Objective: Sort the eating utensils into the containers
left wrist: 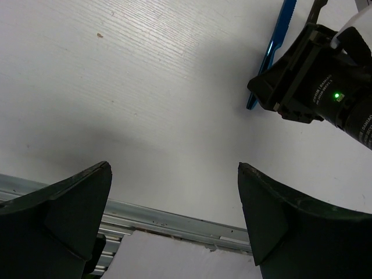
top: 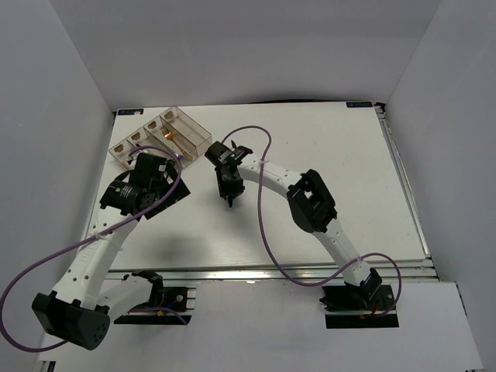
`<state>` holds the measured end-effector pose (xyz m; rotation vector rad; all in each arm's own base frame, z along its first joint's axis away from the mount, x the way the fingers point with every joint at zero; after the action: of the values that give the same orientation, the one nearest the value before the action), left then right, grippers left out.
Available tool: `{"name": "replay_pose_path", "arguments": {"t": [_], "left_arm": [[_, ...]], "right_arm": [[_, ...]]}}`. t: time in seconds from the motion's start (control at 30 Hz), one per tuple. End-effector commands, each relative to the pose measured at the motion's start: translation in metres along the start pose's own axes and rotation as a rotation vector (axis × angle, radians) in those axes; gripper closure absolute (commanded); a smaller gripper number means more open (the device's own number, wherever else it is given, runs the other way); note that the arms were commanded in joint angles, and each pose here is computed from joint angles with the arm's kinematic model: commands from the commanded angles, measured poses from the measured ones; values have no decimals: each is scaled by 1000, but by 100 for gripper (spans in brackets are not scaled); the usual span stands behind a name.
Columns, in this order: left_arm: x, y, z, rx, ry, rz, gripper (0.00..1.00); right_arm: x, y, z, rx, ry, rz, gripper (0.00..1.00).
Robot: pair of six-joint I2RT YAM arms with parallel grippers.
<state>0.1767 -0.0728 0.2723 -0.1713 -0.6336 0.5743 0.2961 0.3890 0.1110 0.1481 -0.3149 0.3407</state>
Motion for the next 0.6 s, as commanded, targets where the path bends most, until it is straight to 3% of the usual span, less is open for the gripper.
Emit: {"name": "replay_pose_path", "arguments": {"t": [0.0, 0.27, 0.57], "left_arm": [[1, -2, 8, -62, -17, 10, 2], [-2, -2, 8, -73, -2, 20, 2], [-4, -1, 8, -82, -3, 31, 2]], "right_arm": [[-46, -38, -82, -185, 235, 38, 60], [-44, -44, -88, -189, 243, 20, 62], [-64, -54, -85, -315, 304, 72, 64]]}}
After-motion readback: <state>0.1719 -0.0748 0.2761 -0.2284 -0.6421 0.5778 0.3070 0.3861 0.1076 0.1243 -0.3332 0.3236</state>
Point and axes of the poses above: each gripper's point midway between its finger pads, its own z axis back along the fingers, its own y axis along the line the jaws close on, x = y × z, the point moved 10 cm from there along z, back along the fingers, and after that the axes turned 4 degrees about z, right-handed, at the moved point
